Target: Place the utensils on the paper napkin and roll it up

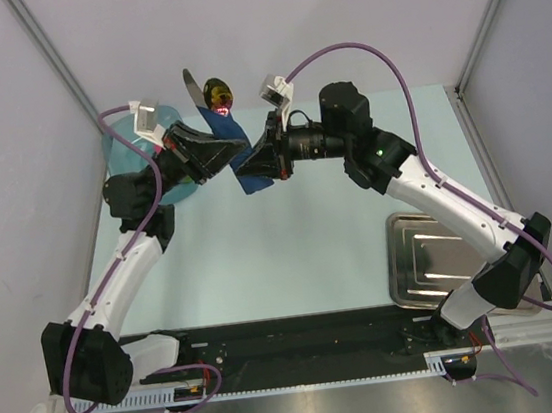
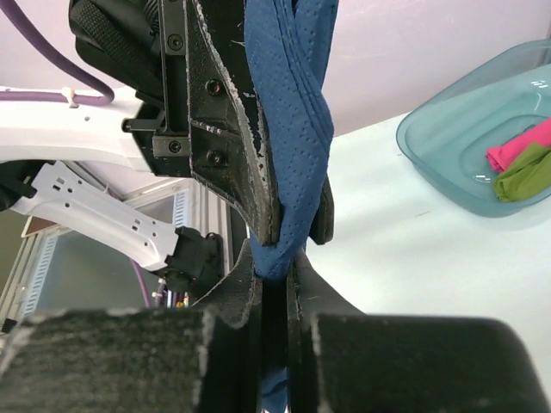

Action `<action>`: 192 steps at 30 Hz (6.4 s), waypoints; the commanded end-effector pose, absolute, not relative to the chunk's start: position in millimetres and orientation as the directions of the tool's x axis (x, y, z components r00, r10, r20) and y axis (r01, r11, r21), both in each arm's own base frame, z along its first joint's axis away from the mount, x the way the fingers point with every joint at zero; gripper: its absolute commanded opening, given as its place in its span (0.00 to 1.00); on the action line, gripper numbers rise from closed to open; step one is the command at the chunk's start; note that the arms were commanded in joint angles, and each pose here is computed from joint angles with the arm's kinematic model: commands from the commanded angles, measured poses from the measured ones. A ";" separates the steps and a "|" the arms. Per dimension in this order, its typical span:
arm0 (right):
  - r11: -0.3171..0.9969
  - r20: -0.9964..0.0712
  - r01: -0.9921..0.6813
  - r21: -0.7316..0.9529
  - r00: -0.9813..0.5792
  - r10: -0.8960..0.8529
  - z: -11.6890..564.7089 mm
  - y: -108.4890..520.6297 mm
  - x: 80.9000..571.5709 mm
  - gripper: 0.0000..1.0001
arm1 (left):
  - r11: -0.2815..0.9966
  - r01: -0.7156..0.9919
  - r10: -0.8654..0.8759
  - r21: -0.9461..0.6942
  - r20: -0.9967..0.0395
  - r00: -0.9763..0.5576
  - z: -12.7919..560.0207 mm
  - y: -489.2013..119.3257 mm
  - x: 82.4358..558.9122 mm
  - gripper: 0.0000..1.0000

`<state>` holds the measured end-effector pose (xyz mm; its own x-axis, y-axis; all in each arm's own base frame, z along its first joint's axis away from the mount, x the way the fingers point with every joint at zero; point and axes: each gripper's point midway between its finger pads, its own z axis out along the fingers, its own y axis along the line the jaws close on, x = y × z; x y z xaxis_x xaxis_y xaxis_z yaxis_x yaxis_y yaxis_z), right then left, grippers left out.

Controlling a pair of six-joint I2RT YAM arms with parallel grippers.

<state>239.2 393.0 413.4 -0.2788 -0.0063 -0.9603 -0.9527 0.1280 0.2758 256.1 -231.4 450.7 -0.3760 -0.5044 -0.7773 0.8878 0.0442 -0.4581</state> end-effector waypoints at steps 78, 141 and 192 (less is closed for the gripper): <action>0.310 -0.939 -0.892 0.328 -0.342 0.008 397.5 353.4 295.7 1.00 | 0.476 0.726 -0.412 -0.495 -0.856 -0.314 402.8 -154.8 360.9 0.00; 0.407 -0.890 -0.826 0.390 -0.452 -0.066 334.1 353.2 354.1 1.00 | 0.835 -0.009 -0.419 -0.550 -0.625 -0.659 74.1 122.6 581.3 0.01; 0.387 -0.893 -0.839 0.383 -0.443 -0.078 342.9 365.0 356.1 1.00 | 0.812 -0.141 -0.477 -0.566 -0.505 -0.720 65.3 128.9 561.6 0.51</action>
<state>356.1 362.1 318.3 -0.4975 -0.1014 -0.8615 -0.8093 0.4116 0.4190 559.5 105.6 41.9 -0.7534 -0.4961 -0.4316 -0.1268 0.7536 -0.6450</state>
